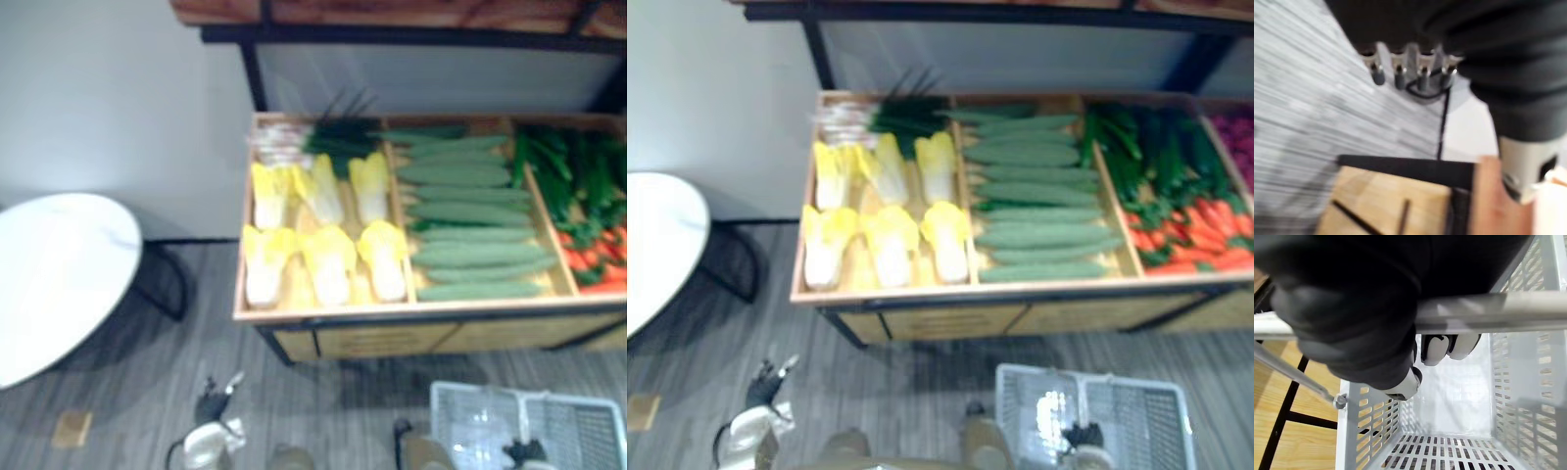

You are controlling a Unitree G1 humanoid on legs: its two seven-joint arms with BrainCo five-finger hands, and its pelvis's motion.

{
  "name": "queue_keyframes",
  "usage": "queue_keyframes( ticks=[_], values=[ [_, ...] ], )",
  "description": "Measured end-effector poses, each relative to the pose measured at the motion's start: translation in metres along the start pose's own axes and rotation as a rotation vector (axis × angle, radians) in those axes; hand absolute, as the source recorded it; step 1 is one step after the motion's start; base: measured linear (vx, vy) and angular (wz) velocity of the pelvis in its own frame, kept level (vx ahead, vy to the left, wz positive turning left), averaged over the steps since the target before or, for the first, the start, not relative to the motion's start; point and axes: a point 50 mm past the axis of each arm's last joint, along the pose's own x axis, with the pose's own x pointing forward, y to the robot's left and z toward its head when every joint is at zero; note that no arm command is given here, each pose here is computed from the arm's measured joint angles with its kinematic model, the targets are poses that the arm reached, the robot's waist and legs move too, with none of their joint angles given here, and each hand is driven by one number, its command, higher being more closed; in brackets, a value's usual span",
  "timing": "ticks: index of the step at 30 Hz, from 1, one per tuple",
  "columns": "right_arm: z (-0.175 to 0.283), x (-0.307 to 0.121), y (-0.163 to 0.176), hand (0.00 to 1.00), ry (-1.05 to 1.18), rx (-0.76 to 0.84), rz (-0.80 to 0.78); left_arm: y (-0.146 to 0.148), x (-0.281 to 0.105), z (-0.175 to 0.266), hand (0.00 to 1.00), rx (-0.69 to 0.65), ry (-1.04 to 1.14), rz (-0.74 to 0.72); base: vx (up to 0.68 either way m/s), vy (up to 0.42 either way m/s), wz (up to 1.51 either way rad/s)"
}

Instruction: Pick vegetable in the basket

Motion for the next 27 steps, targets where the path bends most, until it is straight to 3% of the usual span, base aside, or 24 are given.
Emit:
queue_keyframes(
  ticks=[5, 8, 18, 27],
  values=[
    [-0.015, -0.005, -0.006, 1.0, 0.026, 0.004, -0.02, -0.037, -0.004, 0.112, 0.0, -0.137, -0.497, -0.081, 0.08, -0.27, 0.73],
    [-0.02, -0.006, -0.008, 1.0, 0.044, 0.031, -0.031, -0.046, -0.01, 0.138, 0.0, -0.18, -0.605, -0.098, -0.03, -0.024, 0.09],
    [-0.055, -0.019, -0.004, 1.0, 0.164, 0.029, -0.02, -0.08, -0.021, 0.136, 0.0, -0.101, -0.608, -0.276, -0.07, 0.084, -0.06],
    [-0.033, -0.012, 0.004, 1.0, 0.097, 0.043, -0.008, -0.114, 0.003, 0.102, 0.0, 0.215, -0.421, -0.333, -0.03, -0.006, -0.27]
  ],
)
